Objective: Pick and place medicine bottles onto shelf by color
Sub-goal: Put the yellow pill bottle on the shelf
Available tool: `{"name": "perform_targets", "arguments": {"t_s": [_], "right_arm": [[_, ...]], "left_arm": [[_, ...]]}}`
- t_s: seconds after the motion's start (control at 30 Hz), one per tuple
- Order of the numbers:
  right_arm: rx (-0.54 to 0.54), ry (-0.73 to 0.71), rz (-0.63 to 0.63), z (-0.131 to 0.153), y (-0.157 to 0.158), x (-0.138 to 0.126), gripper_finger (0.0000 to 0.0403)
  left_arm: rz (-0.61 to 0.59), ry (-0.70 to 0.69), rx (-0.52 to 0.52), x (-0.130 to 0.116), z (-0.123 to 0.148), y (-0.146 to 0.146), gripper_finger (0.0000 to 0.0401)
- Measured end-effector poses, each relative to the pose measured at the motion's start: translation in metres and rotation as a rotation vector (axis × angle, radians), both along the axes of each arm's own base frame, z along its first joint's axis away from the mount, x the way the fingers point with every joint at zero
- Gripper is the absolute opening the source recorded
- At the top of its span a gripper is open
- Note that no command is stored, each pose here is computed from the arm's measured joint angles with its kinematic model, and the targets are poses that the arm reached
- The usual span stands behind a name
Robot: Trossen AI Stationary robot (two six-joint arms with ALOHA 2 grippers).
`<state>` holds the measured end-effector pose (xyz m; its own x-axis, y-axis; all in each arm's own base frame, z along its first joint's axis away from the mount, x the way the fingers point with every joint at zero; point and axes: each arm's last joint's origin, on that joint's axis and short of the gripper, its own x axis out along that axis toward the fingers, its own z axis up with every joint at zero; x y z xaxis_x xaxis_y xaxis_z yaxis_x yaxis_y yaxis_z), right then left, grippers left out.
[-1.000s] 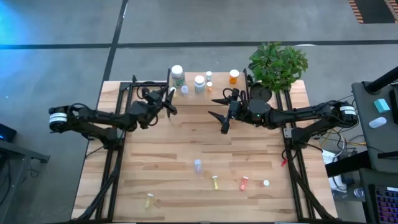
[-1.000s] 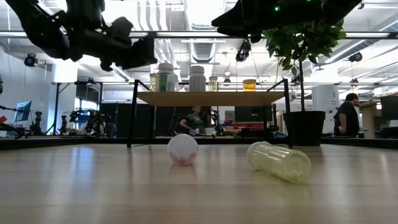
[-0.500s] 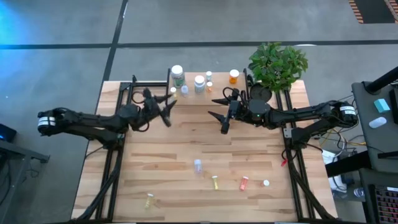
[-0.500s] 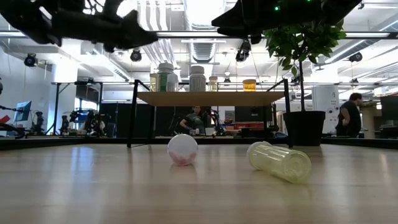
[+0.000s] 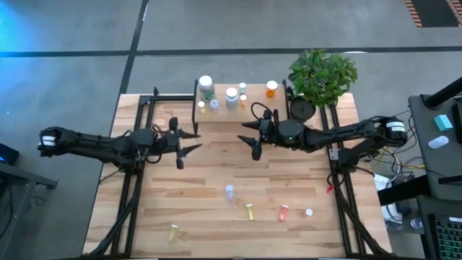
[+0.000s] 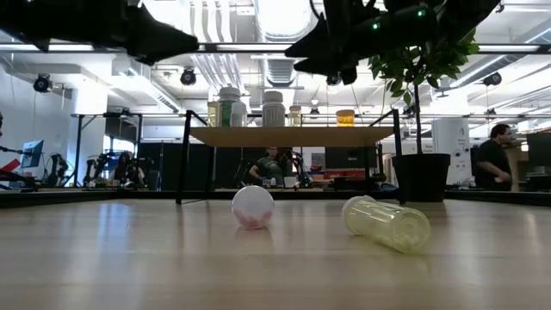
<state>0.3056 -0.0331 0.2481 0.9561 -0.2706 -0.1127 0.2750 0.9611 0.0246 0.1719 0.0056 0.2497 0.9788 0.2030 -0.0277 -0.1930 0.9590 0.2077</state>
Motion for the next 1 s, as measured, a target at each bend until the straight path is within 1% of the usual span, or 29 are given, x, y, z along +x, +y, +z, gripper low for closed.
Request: {"name": "perform_targets", "arguments": {"t_s": [0.2,0.3,0.4,0.57,0.77,1.0], "right_arm": [[0.035,0.017,0.004,-0.008,0.002,0.004,0.0237],[0.035,0.020,0.003,-0.008,0.002,0.004,0.0237],[0.033,0.020,0.004,-0.008,0.002,0.004,0.0237],[0.023,0.027,0.005,-0.009,0.002,0.004,0.0237],[0.015,0.033,0.005,-0.009,0.002,0.004,0.0237],[-0.009,0.045,0.008,-0.010,0.002,0.004,0.0237]], "left_arm": [[-0.056,0.074,-0.057,-0.001,-0.026,-0.010,0.0131],[-0.073,0.103,-0.061,-0.001,-0.034,-0.014,0.0131],[-0.088,0.111,-0.066,-0.002,-0.038,-0.017,0.0131],[-0.095,0.102,-0.110,-0.005,-0.040,-0.018,0.0131],[-0.116,0.112,-0.136,-0.006,-0.042,-0.019,0.0131],[-0.267,0.124,-0.181,-0.005,-0.043,-0.023,0.0131]]}}
